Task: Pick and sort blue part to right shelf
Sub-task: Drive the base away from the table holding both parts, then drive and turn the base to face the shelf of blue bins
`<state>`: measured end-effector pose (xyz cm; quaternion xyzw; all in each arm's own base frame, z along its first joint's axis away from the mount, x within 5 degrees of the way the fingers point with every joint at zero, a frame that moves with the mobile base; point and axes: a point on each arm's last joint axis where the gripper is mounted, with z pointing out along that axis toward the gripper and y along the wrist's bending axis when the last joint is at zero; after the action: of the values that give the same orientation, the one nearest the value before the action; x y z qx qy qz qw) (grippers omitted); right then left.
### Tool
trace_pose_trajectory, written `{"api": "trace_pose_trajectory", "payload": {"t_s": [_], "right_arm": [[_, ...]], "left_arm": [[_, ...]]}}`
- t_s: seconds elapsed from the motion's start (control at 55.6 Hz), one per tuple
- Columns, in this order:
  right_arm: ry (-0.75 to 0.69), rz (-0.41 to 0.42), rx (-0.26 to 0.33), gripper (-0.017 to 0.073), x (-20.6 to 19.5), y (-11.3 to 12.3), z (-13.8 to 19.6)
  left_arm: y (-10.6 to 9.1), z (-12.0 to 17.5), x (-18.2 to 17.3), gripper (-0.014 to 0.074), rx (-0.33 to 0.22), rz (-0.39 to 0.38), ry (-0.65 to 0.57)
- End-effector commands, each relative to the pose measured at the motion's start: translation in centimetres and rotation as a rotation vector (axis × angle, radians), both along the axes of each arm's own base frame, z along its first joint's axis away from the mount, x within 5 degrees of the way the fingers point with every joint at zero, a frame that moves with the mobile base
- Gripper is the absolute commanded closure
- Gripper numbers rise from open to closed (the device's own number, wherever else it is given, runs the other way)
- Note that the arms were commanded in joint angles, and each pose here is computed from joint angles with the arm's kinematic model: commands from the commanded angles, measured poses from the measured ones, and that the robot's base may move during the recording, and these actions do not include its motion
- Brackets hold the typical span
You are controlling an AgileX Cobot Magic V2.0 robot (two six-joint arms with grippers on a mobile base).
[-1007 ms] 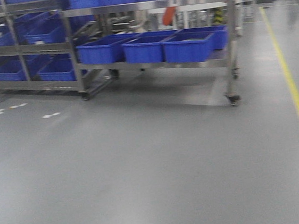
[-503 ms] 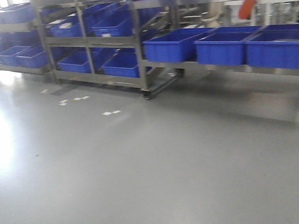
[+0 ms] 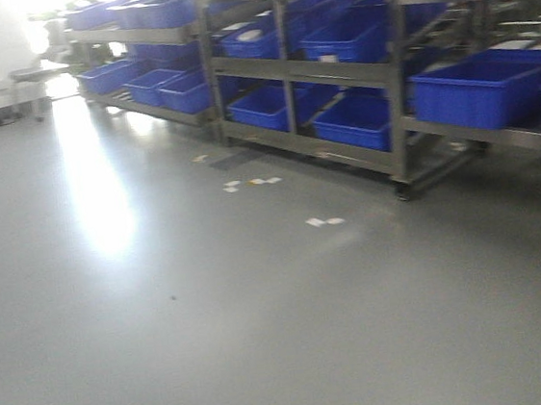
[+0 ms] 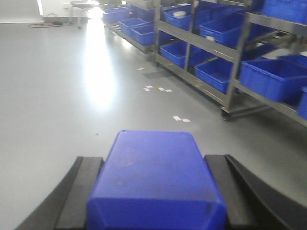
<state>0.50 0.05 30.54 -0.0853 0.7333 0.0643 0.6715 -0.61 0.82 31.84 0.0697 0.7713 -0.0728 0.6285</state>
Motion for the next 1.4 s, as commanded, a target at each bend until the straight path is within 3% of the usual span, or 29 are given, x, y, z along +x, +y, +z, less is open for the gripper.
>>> {"api": "trace_pose_trajectory", "payload": {"t_s": [0.0, 1.384], "right_arm": [[-0.106, -0.002, 0.009, 0.0332, -0.07, -0.04, 1.63], [-0.106, -0.002, 0.009, 0.0332, -0.07, -0.04, 1.63]], "left_arm": [[-0.06, 1.45, 0.12, 0.0204, -0.019, -0.008, -0.089], [-0.06, 1.45, 0.12, 0.0204, -0.019, -0.008, -0.089]]}}
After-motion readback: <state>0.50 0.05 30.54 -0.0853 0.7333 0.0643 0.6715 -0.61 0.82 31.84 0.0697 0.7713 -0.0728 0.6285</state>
